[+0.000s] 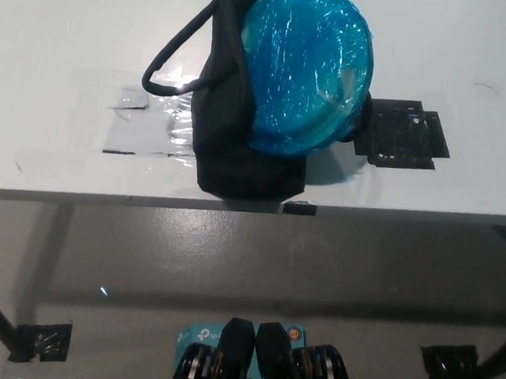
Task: The robot uses its right hand to pick up a stack of plates kept in the middle of the desk and put it inside a bag kept next to it
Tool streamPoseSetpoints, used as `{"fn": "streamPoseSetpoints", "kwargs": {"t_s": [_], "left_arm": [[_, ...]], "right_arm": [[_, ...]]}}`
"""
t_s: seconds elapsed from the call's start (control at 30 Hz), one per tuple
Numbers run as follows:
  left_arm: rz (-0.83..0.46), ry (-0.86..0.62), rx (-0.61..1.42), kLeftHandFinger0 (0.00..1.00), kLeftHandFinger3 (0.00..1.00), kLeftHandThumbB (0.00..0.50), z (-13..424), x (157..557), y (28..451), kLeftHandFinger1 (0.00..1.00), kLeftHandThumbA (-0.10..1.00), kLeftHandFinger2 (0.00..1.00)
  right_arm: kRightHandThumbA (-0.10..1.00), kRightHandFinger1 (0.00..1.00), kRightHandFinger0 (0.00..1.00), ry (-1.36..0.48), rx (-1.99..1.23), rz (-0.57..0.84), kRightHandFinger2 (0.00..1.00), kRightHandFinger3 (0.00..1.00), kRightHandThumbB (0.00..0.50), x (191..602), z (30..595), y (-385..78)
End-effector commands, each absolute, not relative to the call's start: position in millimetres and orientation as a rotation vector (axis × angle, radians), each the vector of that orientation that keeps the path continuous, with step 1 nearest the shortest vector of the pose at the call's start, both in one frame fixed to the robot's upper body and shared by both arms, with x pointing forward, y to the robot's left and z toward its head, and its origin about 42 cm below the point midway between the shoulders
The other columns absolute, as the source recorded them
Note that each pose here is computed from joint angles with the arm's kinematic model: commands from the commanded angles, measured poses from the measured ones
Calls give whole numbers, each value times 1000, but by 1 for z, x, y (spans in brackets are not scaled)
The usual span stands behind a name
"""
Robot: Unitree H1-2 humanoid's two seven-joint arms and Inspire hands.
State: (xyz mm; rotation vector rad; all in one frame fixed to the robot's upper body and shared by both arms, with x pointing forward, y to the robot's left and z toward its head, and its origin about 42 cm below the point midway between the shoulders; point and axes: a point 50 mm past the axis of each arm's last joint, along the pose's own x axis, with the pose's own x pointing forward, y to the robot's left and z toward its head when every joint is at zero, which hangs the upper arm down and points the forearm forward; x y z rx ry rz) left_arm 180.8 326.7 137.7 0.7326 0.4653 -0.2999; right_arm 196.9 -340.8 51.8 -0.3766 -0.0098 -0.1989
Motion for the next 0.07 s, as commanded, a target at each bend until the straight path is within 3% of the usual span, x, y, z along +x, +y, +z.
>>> {"fn": "streamPoseSetpoints", "kwargs": {"t_s": [0.0, 0.03], "left_arm": [[-268, 411, 777, 669, 833, 17, 151, 184, 332, 703, -100, 755], [-268, 411, 777, 669, 833, 17, 151, 184, 332, 703, -100, 755]], "right_arm": [[736, 424, 338, -78, -405, -213, 610, 1000, 214, 205, 65, -341], [736, 424, 338, -78, -405, -213, 610, 1000, 214, 205, 65, -341]]}}
